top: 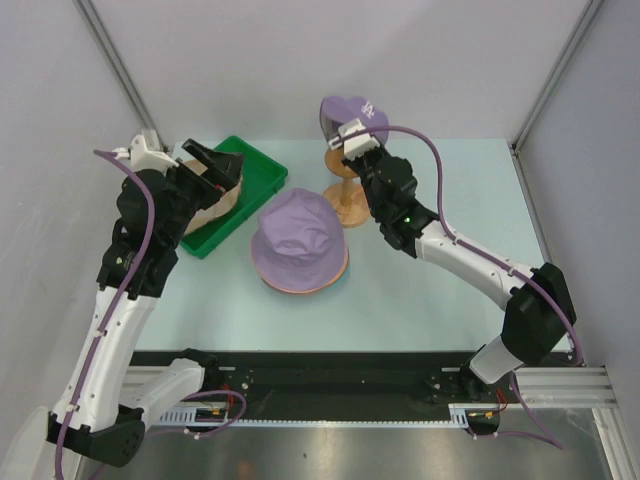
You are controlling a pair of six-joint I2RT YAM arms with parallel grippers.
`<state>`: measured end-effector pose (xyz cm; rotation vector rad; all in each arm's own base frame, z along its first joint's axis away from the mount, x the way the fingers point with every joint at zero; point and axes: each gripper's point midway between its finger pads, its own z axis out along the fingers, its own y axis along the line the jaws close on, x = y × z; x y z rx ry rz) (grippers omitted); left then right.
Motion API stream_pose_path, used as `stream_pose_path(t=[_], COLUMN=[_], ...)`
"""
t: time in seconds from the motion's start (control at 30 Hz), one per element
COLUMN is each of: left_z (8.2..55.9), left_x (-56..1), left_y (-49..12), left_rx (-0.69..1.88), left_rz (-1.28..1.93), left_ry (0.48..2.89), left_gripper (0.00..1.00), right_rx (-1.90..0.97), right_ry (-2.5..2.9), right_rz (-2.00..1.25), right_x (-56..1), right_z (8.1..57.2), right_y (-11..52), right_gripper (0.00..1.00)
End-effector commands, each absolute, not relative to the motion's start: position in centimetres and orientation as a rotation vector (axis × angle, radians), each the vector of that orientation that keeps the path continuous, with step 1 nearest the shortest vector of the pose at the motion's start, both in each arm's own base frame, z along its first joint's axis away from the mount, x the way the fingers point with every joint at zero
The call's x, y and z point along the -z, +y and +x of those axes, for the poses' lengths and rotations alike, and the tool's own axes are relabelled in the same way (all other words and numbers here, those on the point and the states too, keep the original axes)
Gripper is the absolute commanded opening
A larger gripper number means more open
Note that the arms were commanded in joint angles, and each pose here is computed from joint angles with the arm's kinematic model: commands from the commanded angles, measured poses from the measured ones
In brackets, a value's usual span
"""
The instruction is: Stack the hats
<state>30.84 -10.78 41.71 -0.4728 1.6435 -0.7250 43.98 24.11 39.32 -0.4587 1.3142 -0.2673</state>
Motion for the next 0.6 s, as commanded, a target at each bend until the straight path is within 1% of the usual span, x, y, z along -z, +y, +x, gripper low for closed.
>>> stream_pose_path(t=[0.0, 0.1, 0.27, 0.57], left_z=[29.9, 29.5, 28.7, 27.0], left_x=[-39.7, -38.1, -36.3, -34.1], left_y=[-8.4, -8.1, -8.4, -7.7], left_rx=[0.584, 0.551, 0.560, 0.528], left_rz=[-0.460, -0.450, -0.436, -0.430], left_ry=[1.686, 1.735, 1.781, 1.824], left_gripper=[1.00, 1.00, 1.00, 1.00], right_rx=[0.142, 0.154, 0.120, 0.158], right_ry=[1.196, 1.192, 1.205, 1.292], right_rz=[-0.525, -0.521, -0.560, -0.632], right_x=[-40.5, -39.2, -37.4, -31.7], right_z=[40.4, 38.8, 36.3, 33.0], right_y=[25.7, 25.3, 26.4, 27.7], right_gripper=[0.00, 0.00, 0.00, 0.00])
